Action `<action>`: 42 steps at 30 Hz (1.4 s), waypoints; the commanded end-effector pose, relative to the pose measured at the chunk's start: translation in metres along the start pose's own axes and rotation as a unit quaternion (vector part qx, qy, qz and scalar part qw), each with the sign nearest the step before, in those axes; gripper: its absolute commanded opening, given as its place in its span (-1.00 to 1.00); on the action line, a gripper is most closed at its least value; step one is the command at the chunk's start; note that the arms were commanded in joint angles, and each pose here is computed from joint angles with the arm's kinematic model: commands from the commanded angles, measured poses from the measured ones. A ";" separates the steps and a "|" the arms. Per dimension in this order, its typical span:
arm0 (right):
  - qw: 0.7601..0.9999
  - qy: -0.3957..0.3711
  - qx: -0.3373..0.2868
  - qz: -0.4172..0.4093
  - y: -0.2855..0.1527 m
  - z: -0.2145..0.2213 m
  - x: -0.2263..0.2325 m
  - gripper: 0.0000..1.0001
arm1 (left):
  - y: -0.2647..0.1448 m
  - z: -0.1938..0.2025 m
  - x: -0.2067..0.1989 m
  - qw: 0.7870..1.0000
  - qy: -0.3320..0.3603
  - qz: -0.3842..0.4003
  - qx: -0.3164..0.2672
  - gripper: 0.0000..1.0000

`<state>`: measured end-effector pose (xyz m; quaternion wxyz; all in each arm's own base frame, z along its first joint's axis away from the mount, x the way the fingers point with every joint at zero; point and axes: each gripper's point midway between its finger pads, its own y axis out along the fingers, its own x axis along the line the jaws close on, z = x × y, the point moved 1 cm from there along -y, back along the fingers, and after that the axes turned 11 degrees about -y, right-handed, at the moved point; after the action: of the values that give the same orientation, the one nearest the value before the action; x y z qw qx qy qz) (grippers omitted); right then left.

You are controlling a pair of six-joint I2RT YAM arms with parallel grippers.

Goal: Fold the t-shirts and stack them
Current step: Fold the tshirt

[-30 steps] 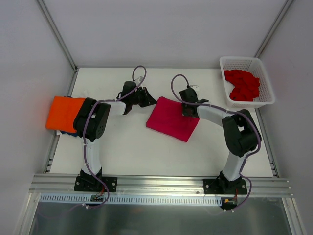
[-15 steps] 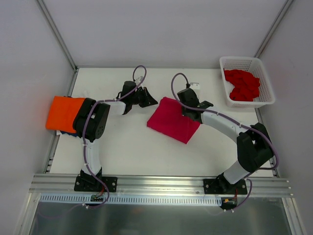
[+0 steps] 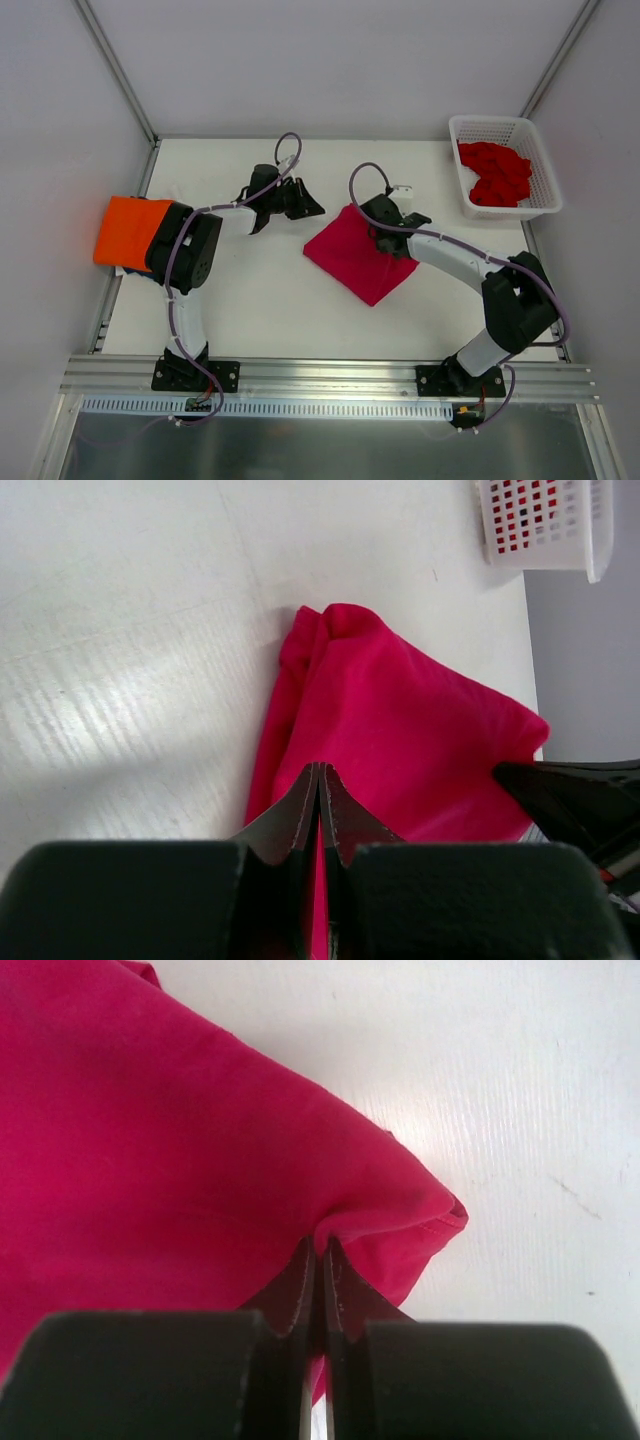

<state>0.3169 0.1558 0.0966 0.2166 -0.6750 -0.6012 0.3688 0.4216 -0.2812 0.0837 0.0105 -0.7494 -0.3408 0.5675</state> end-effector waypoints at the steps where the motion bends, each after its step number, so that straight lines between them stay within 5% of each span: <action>1: 0.998 0.008 0.043 0.039 0.002 0.031 -0.009 -0.99 | -0.015 -0.002 -0.041 0.998 0.053 0.032 -0.003 -1.00; 12: 0.993 -0.020 0.101 0.065 0.009 0.081 0.011 -0.92 | -0.015 0.000 0.001 0.991 0.076 -0.108 -0.004 -1.00; 13: 0.993 -0.016 0.100 0.068 0.009 0.083 0.010 -0.78 | -0.017 0.003 0.005 0.990 0.076 -0.120 -0.001 -0.99; 14: 0.993 -0.016 0.094 0.071 0.009 0.082 0.010 -0.13 | -0.019 0.007 0.011 0.989 0.074 -0.129 0.000 -0.99; 15: 0.994 -0.013 0.086 0.068 0.005 0.079 0.010 0.26 | -0.021 0.007 0.014 0.987 0.074 -0.139 -0.005 -0.99; 18: 0.995 -0.011 0.064 0.070 -0.004 0.072 0.009 0.99 | -0.028 0.013 0.017 0.986 0.072 -0.151 -0.011 -0.92; 23: 0.997 0.002 -0.003 0.073 -0.036 0.047 -0.005 0.99 | -0.049 0.009 0.004 0.980 0.094 -0.169 -0.052 -0.49; 24: 0.997 -0.001 -0.017 0.076 -0.043 0.045 -0.008 0.99 | -0.050 0.012 -0.004 0.979 0.103 -0.165 -0.055 -0.22; 27: 0.997 0.013 -0.053 0.058 -0.067 0.032 -0.013 0.99 | -0.061 0.010 -0.031 0.975 0.130 -0.163 -0.079 0.09; 31: 0.996 0.018 -0.087 0.030 -0.091 0.026 -0.013 0.83 | -0.086 0.006 -0.068 0.964 0.163 -0.167 -0.129 0.05; 33: 0.995 0.021 -0.095 0.014 -0.098 0.026 -0.010 0.21 | -0.096 0.007 -0.080 0.963 0.165 -0.158 -0.142 -0.11; 34: 0.996 0.015 -0.092 0.009 -0.096 0.029 -0.009 -0.21 | -0.097 0.011 -0.081 0.965 0.162 -0.154 -0.138 -0.57; 35: 0.996 0.018 -0.090 0.001 -0.095 0.030 -0.005 -0.93 | -0.097 0.015 -0.081 0.966 0.159 -0.153 -0.132 -0.84; 36: 0.996 0.015 -0.087 0.000 -0.093 0.032 -0.002 -0.99 | -0.098 0.016 -0.080 0.967 0.156 -0.154 -0.129 -1.00; 42: 0.997 -0.011 -0.070 -0.023 -0.076 0.032 0.030 -0.99 | -0.086 0.037 -0.043 0.967 0.139 -0.191 -0.093 -1.00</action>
<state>0.2360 0.1764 0.1294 0.1683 -0.6841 -0.6298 0.3273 0.3489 -0.2592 0.1765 0.0567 -0.7651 -0.5070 0.3928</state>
